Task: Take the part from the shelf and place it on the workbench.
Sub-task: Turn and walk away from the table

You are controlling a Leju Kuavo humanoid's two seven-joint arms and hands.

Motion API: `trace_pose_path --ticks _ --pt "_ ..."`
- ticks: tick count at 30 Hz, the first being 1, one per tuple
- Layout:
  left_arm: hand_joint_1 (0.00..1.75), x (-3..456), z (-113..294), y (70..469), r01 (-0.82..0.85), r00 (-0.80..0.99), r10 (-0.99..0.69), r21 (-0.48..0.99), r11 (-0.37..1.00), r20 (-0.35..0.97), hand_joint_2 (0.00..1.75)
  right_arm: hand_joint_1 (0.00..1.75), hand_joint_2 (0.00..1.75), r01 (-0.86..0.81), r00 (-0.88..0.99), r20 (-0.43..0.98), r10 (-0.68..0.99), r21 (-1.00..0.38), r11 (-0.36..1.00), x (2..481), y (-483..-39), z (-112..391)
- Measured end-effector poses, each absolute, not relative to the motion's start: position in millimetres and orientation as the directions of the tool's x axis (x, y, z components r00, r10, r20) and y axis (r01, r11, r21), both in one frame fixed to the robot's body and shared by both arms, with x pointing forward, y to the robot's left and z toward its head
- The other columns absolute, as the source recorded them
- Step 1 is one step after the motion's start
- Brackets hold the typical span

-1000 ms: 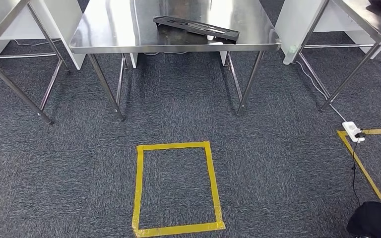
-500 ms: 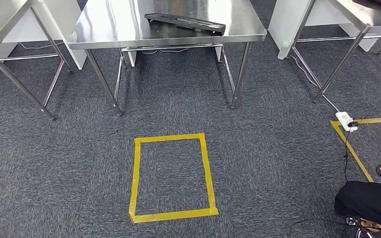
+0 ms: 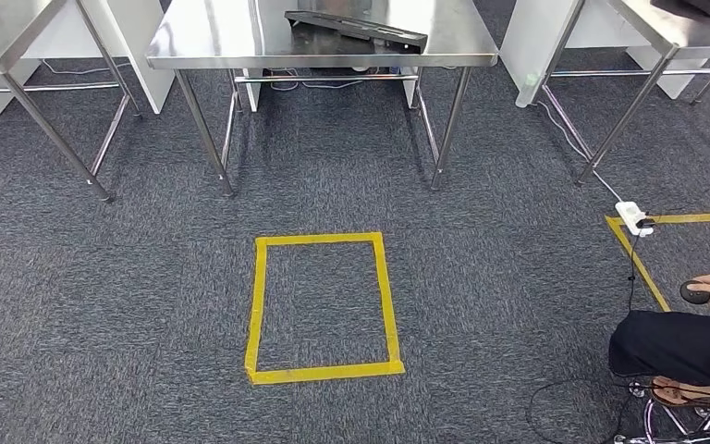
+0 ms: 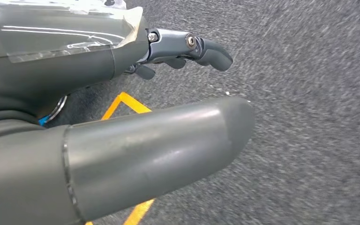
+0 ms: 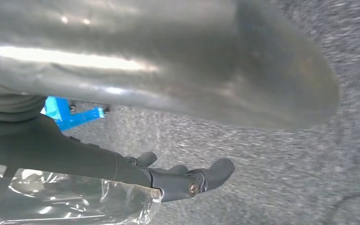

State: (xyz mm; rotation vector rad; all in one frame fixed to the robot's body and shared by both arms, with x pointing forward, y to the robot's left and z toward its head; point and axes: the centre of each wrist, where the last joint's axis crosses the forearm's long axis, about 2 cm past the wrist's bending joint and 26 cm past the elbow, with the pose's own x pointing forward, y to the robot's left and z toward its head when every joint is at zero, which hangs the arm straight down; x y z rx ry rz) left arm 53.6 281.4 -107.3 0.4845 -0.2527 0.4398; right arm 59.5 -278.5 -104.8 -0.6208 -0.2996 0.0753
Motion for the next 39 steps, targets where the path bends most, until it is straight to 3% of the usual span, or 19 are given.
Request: trace_pose_path --ticks 39 --pt "0.0 52.7 -107.7 293.2 -0.431 0.88 0.277 0.406 0.806 0.385 0.0 0.0 0.0 0.095 0.943 0.313 0.109 -0.569 0.817 59.8 -278.3 -104.8"
